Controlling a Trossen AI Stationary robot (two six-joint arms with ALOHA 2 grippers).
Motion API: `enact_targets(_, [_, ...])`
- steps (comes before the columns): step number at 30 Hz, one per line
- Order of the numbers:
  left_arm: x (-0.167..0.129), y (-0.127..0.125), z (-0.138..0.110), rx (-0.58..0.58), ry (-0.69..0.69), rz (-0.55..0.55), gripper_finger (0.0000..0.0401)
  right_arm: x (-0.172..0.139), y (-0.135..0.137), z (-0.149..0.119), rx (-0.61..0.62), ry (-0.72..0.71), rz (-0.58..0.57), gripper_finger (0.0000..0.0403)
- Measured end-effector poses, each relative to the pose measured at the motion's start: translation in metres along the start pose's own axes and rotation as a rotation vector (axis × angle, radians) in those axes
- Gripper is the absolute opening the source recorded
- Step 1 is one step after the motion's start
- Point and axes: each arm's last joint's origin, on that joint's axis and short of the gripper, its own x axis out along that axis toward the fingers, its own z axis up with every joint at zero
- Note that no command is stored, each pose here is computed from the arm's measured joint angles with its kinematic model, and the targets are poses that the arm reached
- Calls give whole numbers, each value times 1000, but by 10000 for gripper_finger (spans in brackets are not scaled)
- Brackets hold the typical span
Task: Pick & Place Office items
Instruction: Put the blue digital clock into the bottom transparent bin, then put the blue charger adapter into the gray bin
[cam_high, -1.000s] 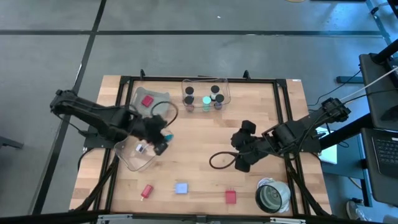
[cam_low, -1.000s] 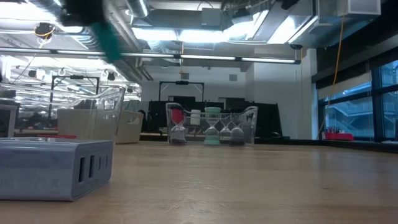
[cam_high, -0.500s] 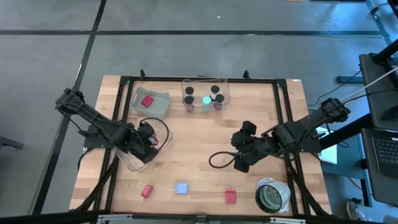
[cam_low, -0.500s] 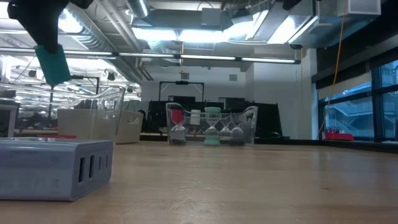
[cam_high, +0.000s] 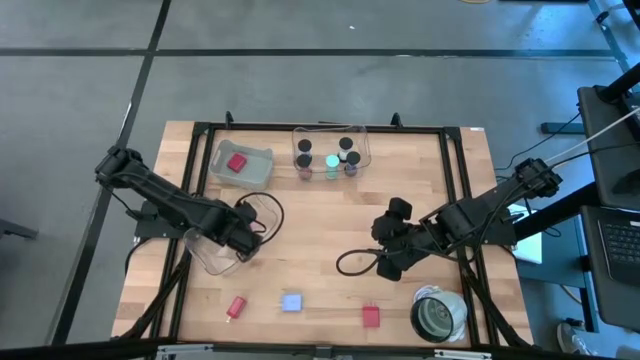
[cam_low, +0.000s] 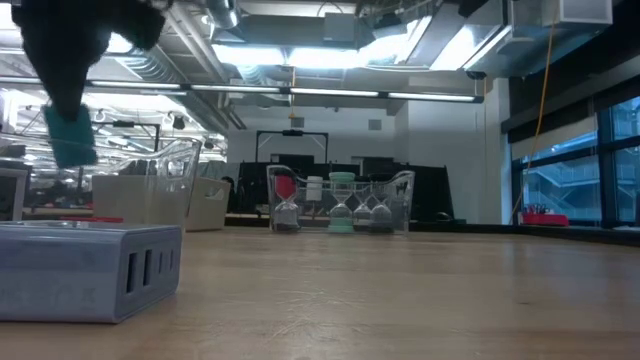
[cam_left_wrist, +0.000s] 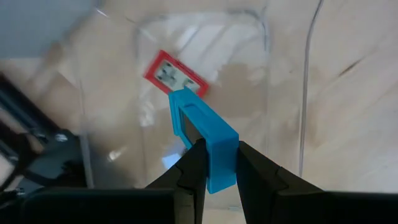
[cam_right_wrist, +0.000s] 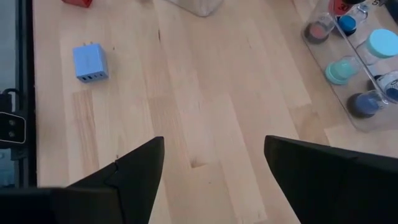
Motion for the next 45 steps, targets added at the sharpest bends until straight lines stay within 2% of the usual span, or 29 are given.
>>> enact_targets(5, [25, 0, -2, 7, 86, -48, 64, 0, 0, 0, -5, 0, 0, 279])
enact_targets(12, [41, 4, 1, 15, 62, -43, 67, 0, -1, 1, -31, -27, -37, 279])
enact_targets(26, [46, 6, -1, -26, 62, -26, 131, 0, -1, 1, -34, -31, -43, 279])
enact_targets(32, [37, 4, 4, 49, 51, -43, 161, 0, -1, 1, -48, -31, -43, 279])
enact_targets(37, [21, 1, 16, 81, 18, -82, 170, 0, -1, 1, -48, -31, -44, 279])
enact_targets(41, [0, -6, 25, 81, -26, -163, 167, 0, -1, 1, -48, -31, -43, 279])
enact_targets(45, [-17, -24, 27, 105, -154, -305, 167, 0, -1, 1, -48, -31, -43, 279])
